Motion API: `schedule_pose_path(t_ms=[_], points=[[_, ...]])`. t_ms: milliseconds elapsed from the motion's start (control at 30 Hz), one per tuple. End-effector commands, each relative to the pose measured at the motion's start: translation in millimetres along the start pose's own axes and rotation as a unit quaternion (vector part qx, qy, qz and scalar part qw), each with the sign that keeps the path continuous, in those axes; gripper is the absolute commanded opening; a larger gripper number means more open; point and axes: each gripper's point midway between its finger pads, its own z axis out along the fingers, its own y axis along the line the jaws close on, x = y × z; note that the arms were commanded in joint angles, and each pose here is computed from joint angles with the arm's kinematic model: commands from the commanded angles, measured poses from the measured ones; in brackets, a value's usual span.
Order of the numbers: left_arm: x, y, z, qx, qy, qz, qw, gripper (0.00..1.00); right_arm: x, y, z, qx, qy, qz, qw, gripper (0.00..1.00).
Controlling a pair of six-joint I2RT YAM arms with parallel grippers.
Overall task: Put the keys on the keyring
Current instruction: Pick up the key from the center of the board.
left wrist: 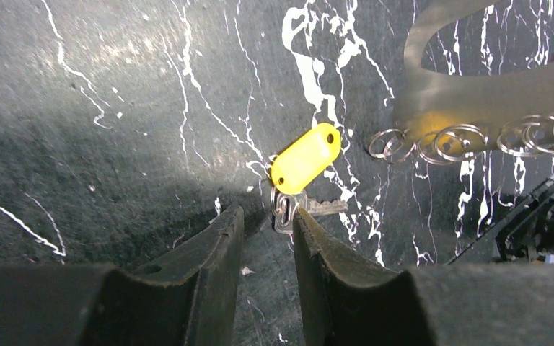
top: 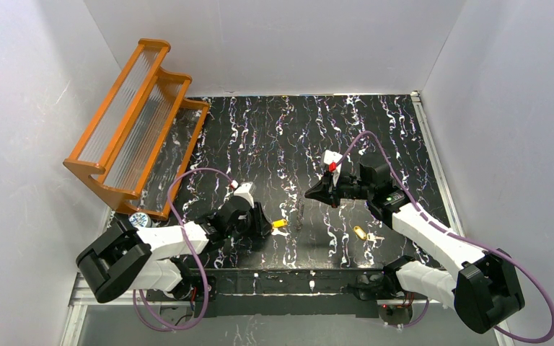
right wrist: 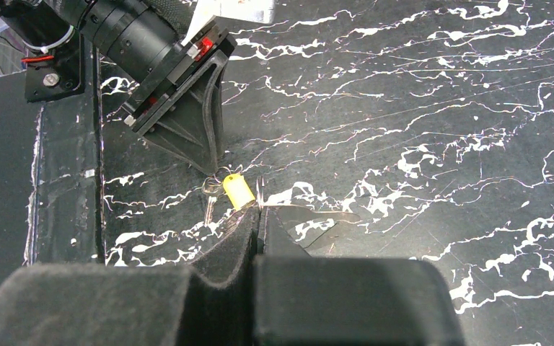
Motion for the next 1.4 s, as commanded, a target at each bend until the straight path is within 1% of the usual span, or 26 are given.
schedule_pose_path(t_ms=[0, 100, 267, 433, 667, 733, 767, 800, 833, 933, 1100, 1267, 1367], points=[[7.8, -1.3, -1.8, 0.010, 0.008, -0.016, 1.000, 0.29, -9.0, 2.3, 0.2, -0.005, -0.017, -0.016, 1.000, 0.01], [8.0, -2.3, -0.6, 0.012, 0.010, -0.013, 1.000, 0.26, -9.1, 2.5, 0.7, -0.007, -0.017, -0.015, 1.000, 0.01], [13.8, -8.8, 1.9, 0.025, 0.030, -0.009, 0.999, 0.21, -8.6, 2.7, 0.3, -0.006, -0.017, -0.014, 1.000, 0.01], [14.5, -6.6, 5.0, 0.021, 0.030, -0.005, 0.999, 0.16, -8.8, 3.3, -0.2, -0.006, -0.017, -0.013, 1.000, 0.01], [8.8, -4.7, 7.5, 0.013, 0.020, 0.013, 1.000, 0.11, -8.9, 3.7, -0.1, -0.007, -0.018, -0.013, 1.000, 0.01], [7.7, -5.2, 8.7, 0.013, 0.020, 0.019, 1.000, 0.08, -9.5, 4.0, -0.5, -0.007, -0.019, -0.013, 1.000, 0.01], [7.0, -5.7, 9.2, 0.013, 0.020, 0.022, 0.999, 0.05, -9.0, 4.1, -0.5, -0.007, -0.018, -0.013, 1.000, 0.01], [6.2, -5.9, 9.5, 0.014, 0.019, 0.027, 0.999, 0.01, -9.5, 3.9, -0.6, -0.006, -0.018, -0.013, 1.000, 0.01], [5.6, -7.3, 9.5, 0.018, 0.019, 0.035, 0.999, 0.00, -9.8, 4.3, -0.5, -0.007, -0.019, -0.014, 1.000, 0.01], [1.1, -12.2, 7.3, 0.028, 0.018, 0.067, 0.997, 0.00, -11.2, 3.9, -1.1, -0.006, -0.019, -0.016, 1.000, 0.01], [-19.1, -20.7, -4.8, 0.033, 0.002, 0.148, 0.988, 0.00, -15.2, 4.4, -1.5, -0.008, -0.022, -0.021, 0.999, 0.01], [-48.1, -31.7, -22.8, 0.032, -0.023, 0.243, 0.969, 0.00, -17.0, 5.8, -1.1, -0.015, -0.024, -0.022, 0.999, 0.01], [-66.9, -37.1, -33.6, 0.029, -0.044, 0.305, 0.951, 0.00, -18.3, 7.3, -0.5, -0.021, -0.025, -0.023, 0.999, 0.01]])
